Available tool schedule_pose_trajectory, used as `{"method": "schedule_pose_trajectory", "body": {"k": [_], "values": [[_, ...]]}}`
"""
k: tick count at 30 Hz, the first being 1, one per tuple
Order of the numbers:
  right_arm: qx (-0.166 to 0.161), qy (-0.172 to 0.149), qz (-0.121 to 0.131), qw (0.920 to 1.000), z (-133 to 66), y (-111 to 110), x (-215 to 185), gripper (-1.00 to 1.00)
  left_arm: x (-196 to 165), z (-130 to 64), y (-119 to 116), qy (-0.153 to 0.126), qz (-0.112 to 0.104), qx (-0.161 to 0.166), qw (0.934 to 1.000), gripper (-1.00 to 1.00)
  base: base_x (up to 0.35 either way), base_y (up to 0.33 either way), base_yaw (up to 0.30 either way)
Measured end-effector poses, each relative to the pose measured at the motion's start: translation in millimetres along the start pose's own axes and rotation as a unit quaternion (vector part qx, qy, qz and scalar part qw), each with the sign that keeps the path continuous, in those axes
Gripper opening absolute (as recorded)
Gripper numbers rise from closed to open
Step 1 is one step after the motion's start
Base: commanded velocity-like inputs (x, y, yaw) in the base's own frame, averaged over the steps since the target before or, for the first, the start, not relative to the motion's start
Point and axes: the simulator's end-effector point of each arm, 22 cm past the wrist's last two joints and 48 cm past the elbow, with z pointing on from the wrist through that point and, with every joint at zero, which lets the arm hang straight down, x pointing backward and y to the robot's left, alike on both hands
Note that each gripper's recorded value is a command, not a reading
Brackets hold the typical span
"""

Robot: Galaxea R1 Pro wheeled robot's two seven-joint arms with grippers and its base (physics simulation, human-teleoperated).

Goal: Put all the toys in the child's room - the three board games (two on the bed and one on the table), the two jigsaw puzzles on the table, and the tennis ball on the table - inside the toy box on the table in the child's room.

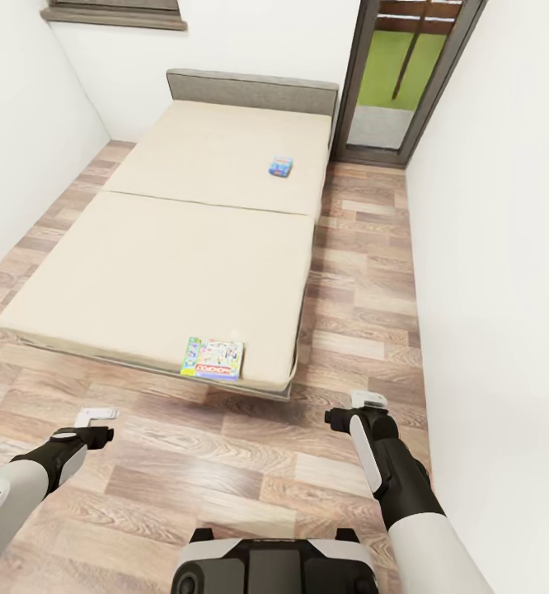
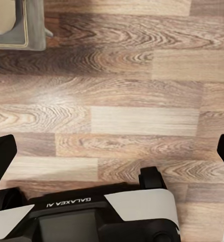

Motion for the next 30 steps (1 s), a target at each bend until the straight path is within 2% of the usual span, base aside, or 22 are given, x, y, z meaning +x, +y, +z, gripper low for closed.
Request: {"method": "schedule_pose_trajectory", "body": {"k": [15,30], "values": [[-0.001,-0.011,-0.001,0.9999,-9.2,1,-10,1.00,-10,-6.8,2,-0.009,-0.004,0.002,0.9999,1.00,-0.097,0.042,-0.165],[-0.004,-0.022,0.000,0.9998,-18.7,2,-18,1.00,-21,-14.0,5,-0.019,-0.008,0.002,0.9998,1.00,-0.009,0.004,-0.140]]}}
